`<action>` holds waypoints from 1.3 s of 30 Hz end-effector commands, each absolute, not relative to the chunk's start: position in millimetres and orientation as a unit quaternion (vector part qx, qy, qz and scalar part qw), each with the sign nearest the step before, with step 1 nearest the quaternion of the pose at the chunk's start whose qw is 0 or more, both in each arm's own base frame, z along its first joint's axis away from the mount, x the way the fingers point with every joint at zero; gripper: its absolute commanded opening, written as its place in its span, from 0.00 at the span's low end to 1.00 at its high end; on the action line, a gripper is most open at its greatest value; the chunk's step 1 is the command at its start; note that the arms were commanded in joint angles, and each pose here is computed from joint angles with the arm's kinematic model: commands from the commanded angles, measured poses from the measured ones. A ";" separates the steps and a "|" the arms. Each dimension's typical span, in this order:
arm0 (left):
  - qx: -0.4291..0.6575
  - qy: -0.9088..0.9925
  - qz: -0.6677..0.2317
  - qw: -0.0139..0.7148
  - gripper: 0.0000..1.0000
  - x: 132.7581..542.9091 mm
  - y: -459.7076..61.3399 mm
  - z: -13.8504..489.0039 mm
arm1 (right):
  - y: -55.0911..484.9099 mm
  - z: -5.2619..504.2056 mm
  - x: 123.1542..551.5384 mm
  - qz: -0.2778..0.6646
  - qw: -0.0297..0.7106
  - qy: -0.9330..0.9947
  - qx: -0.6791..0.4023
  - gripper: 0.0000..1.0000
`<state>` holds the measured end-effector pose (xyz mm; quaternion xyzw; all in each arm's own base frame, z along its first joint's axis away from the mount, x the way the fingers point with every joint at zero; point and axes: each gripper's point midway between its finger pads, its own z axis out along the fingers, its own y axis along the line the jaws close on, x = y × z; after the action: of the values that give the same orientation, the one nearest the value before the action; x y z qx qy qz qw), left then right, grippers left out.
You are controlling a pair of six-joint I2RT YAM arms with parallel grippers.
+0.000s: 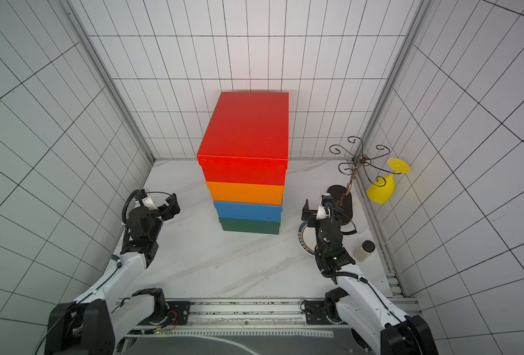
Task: Stack the shoeboxes
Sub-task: Reset both arms
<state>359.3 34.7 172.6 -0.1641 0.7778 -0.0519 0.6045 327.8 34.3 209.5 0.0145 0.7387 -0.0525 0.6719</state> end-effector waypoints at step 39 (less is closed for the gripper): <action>-0.051 0.768 0.063 0.635 0.98 402.5 2.3 126.0 | -39.4 130.2 377.7 -0.059 0.664 0.742 0.066 0.99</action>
<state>397.6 5.1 117.1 -0.0635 0.7732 0.0629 0.6278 362.9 -37.7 103.9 0.0676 0.7686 -0.0624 0.6331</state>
